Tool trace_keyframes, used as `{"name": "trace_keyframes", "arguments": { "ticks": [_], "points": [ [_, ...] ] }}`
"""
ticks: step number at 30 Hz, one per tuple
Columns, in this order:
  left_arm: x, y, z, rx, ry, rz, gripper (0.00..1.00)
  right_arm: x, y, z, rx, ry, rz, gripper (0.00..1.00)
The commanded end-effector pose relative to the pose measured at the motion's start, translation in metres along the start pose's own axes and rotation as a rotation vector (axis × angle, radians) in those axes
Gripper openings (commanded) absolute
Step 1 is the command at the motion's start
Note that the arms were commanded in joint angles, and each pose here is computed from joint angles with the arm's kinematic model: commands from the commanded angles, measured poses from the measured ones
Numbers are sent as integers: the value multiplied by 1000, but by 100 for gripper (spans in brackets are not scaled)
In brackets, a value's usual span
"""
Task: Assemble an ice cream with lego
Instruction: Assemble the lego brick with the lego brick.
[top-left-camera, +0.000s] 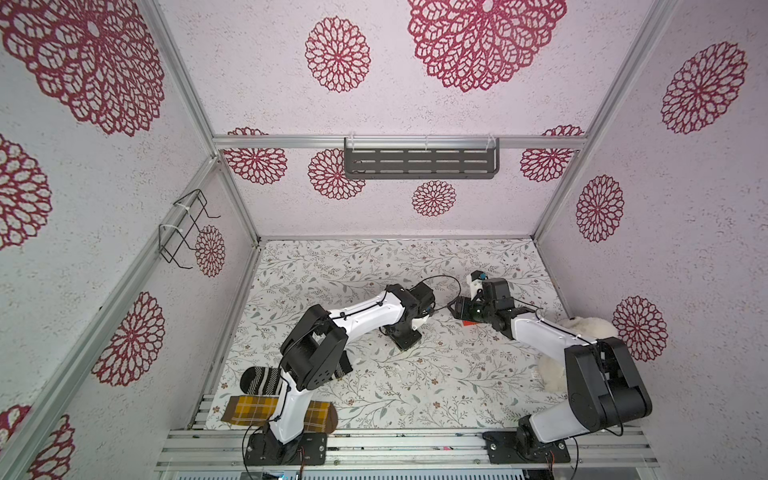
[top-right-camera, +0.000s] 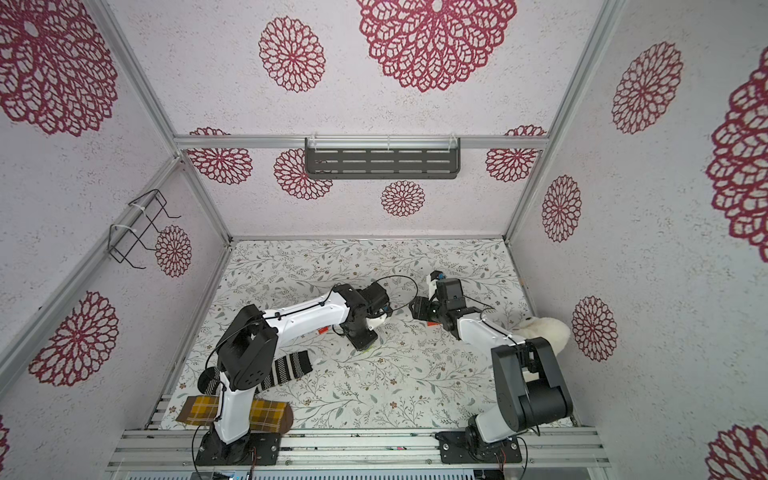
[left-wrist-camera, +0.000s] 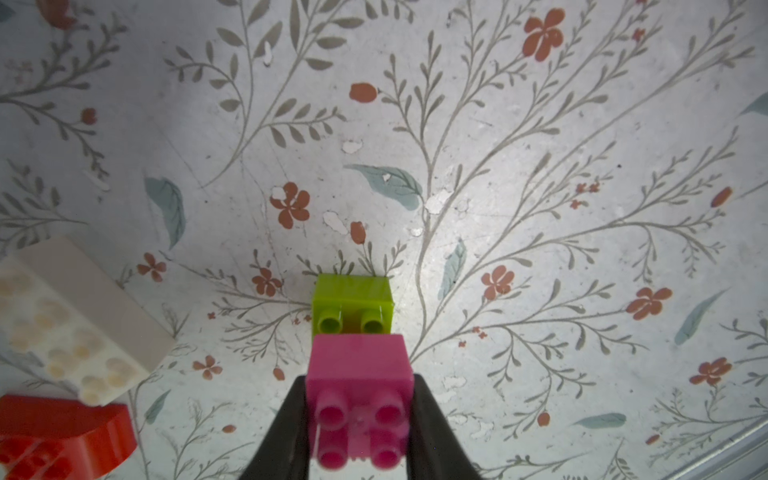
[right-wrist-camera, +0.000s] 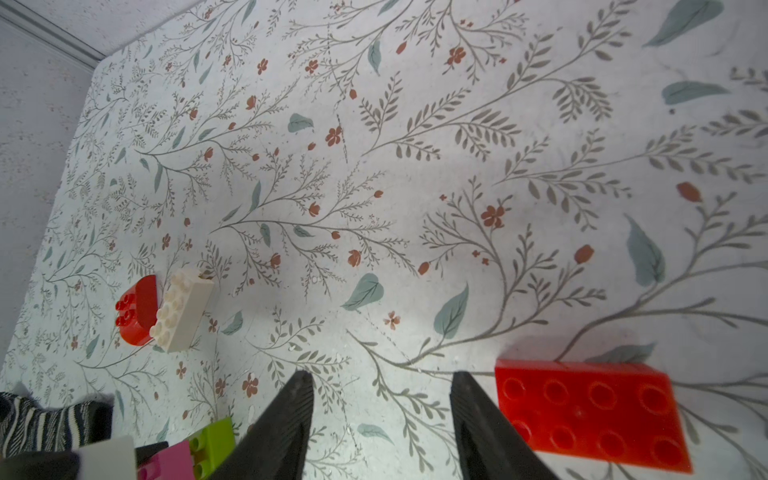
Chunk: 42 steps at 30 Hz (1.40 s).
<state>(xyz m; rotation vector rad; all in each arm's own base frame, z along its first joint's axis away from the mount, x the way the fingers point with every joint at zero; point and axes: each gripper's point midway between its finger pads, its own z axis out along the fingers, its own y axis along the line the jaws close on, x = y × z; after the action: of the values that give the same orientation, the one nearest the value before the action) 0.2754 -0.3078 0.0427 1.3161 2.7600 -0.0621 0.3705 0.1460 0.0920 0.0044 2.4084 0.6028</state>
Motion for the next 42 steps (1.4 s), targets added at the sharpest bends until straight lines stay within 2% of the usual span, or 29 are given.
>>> {"name": "trace_keyframes", "arguments": {
  "ticks": [1, 16, 23, 30, 42],
  "points": [
    [-12, 4, 4, 0, -27, 11, 0, -8, -10, -6, 21, -22, 33, 57],
    [-5, 12, 12, -53, 26, 21, 0, -12, -8, -10, -32, -38, 58, 57],
    [-9, 14, -1, -65, -13, 12, 0, -11, -8, -9, -39, -34, 60, 57],
    [-5, 11, 1, -62, 3, 13, 0, -11, -7, -8, -43, -32, 59, 57],
    [-11, 13, -24, -69, -66, -28, 0, -9, -6, -5, -57, -21, 62, 56]
  ]
}}
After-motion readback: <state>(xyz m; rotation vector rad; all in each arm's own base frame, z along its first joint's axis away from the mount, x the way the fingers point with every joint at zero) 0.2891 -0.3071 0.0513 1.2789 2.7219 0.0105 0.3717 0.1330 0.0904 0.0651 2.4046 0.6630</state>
